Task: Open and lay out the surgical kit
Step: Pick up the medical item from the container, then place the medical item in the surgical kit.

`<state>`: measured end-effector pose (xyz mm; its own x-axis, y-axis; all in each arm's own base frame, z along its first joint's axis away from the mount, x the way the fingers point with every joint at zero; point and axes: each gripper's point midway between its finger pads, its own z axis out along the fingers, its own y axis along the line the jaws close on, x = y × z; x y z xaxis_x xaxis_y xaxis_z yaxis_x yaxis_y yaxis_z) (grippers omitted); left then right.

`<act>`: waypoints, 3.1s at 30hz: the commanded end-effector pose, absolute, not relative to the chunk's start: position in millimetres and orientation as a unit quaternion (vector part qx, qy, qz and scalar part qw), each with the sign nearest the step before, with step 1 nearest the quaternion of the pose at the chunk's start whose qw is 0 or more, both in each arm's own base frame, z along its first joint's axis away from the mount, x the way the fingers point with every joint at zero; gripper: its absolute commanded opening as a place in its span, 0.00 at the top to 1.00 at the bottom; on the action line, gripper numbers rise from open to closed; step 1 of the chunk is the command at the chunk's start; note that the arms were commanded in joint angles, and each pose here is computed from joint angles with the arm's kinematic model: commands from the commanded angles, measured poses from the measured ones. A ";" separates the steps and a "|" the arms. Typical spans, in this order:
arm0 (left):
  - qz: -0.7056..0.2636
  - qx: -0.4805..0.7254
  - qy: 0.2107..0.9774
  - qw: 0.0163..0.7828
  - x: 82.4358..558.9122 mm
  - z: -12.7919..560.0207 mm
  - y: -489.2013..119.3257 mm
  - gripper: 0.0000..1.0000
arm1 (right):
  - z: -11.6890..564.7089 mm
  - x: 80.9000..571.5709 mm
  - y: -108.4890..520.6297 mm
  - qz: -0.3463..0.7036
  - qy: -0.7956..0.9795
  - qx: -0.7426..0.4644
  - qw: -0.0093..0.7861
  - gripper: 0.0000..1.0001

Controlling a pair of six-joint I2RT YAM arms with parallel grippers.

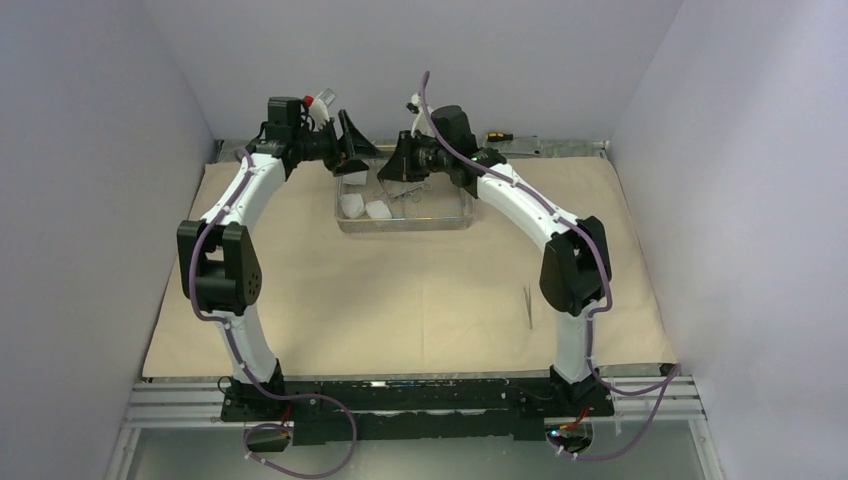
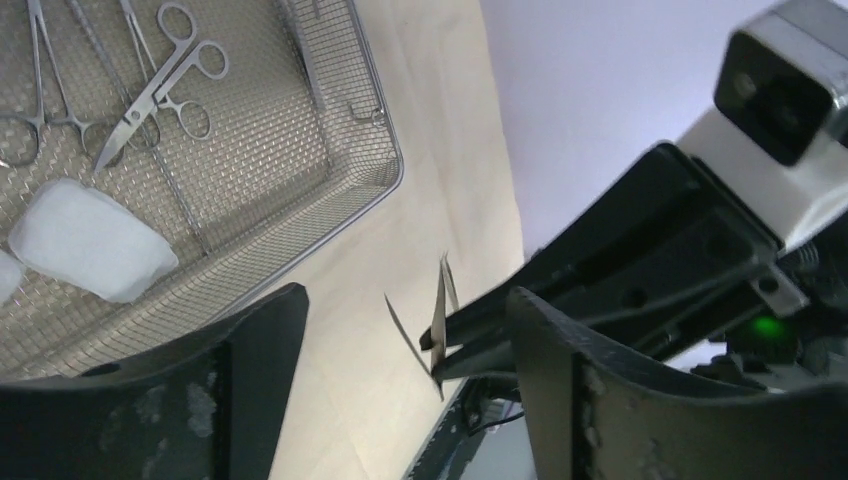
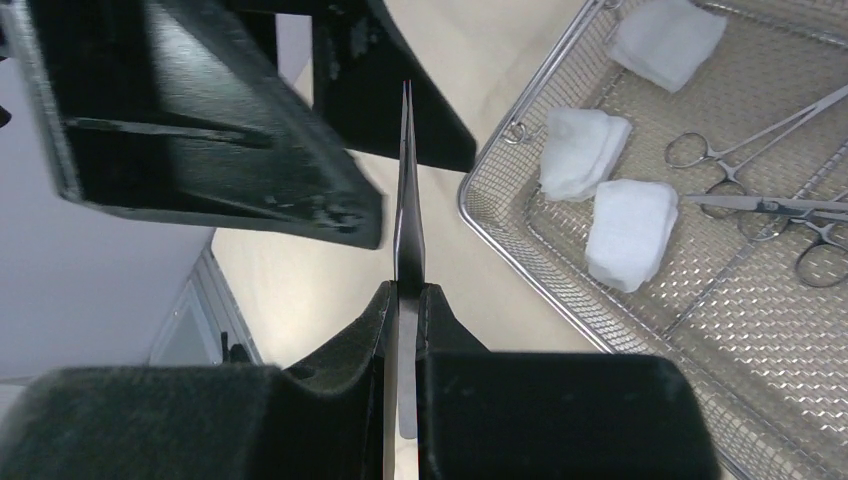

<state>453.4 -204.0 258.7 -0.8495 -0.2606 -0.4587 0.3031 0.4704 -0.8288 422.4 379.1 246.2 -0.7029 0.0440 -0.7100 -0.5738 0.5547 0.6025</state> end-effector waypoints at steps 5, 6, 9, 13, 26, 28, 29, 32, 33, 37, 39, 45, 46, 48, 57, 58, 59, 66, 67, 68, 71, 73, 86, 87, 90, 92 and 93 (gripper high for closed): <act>-0.472 -0.052 0.831 0.290 455.4 265.7 -203.9 0.47 | 278.4 407.4 383.3 0.419 0.803 -0.173 0.386 1.00; -0.460 -0.061 0.840 0.282 451.9 261.3 -203.0 0.51 | 274.9 407.7 382.7 0.411 0.810 -0.165 0.384 1.00; -0.438 -0.073 0.854 0.273 443.6 256.0 -201.4 0.59 | 265.9 408.7 380.9 0.393 0.825 -0.140 0.380 1.00; -0.438 -0.073 0.857 0.259 432.8 250.7 -208.8 0.65 | 262.5 400.7 388.7 0.389 0.828 -0.138 0.380 1.00; -0.392 -0.067 0.888 0.231 400.1 229.6 -221.6 1.00 | 262.8 378.6 352.5 0.319 0.869 -0.084 0.368 0.41; -0.379 -0.067 0.895 0.227 395.8 221.5 -229.2 1.00 | 266.2 370.6 324.4 0.299 0.874 -0.065 0.377 0.39; -0.368 -0.069 0.900 0.224 393.4 216.2 -234.3 1.00 | 259.7 364.7 307.6 0.284 0.882 -0.052 0.373 0.39; -0.329 -0.067 0.916 0.221 383.0 201.5 -256.2 1.00 | 247.2 350.0 243.7 0.223 0.902 0.015 0.369 0.40; -0.311 -0.073 0.921 0.221 380.0 194.5 -263.4 1.00 | 242.4 343.5 219.2 0.197 0.907 0.044 0.369 0.41; -0.268 -0.081 0.937 0.210 352.1 171.0 -316.8 1.00 | 234.8 305.1 118.4 0.107 0.910 0.157 0.368 0.42; -0.245 -0.082 0.943 0.209 337.0 157.1 -343.2 1.00 | 233.7 286.9 80.9 0.065 0.903 0.184 0.384 0.42; -0.193 -0.057 0.961 0.190 292.3 109.0 -418.0 1.00 | 231.8 241.7 26.2 -0.004 0.889 0.220 0.401 0.42; -0.190 -0.050 0.961 0.192 288.7 108.1 -429.8 1.00 | 231.4 236.1 23.0 -0.007 0.888 0.223 0.402 0.42; -0.172 -0.046 0.967 0.182 278.3 93.6 -442.3 1.00 | 230.3 225.5 18.9 -0.009 0.887 0.227 0.402 0.42; -0.177 -0.036 0.969 0.167 254.8 58.2 -491.3 1.00 | 219.7 195.5 -4.4 -0.060 0.888 0.249 0.383 0.42; -0.174 -0.036 0.970 0.166 255.5 56.7 -494.0 1.00 | 217.5 194.0 -5.4 -0.063 0.888 0.247 0.382 0.42; -0.174 -0.036 0.970 0.165 256.2 54.5 -496.3 1.00 | 216.1 192.4 -6.0 -0.063 0.889 0.245 0.382 0.42; -0.171 -0.044 0.970 0.169 259.6 43.2 -501.2 1.00 | 208.7 187.7 -6.2 -0.061 0.891 0.238 0.381 0.41; -0.170 -0.040 0.970 0.170 260.6 41.2 -502.7 1.00 | 207.6 187.4 -5.8 -0.061 0.892 0.237 0.380 0.41; -0.167 -0.036 0.970 0.173 262.2 39.6 -503.5 1.00 | 207.2 187.2 -5.5 -0.059 0.892 0.237 0.381 0.41; -0.168 -0.016 0.969 0.183 267.9 36.7 -509.8 0.98 | 205.1 185.9 -6.2 -0.061 0.893 0.235 0.380 0.42; -0.162 -0.010 0.969 0.187 270.6 34.8 -510.6 0.91 | 203.5 184.9 -7.1 -0.064 0.893 0.236 0.378 0.41; -0.136 -0.018 0.974 0.179 265.4 24.4 -498.5 0.63 | 204.7 185.5 -6.8 -0.062 0.892 0.239 0.379 0.42; -0.136 -0.019 0.974 0.181 265.8 26.0 -497.8 0.61 | 204.6 185.5 -6.0 -0.060 0.892 0.239 0.379 0.42; -0.136 -0.018 0.973 0.184 266.1 29.2 -497.0 0.54 | 204.1 185.7 -4.5 -0.056 0.892 0.241 0.377 0.42; -0.138 -0.017 0.973 0.186 266.4 32.3 -497.1 0.52 | 204.7 185.8 -3.6 -0.053 0.892 0.242 0.378 0.42; -0.140 -0.017 0.972 0.186 266.4 34.1 -497.1 0.50 | 205.1 185.7 -3.1 -0.051 0.892 0.243 0.378 0.42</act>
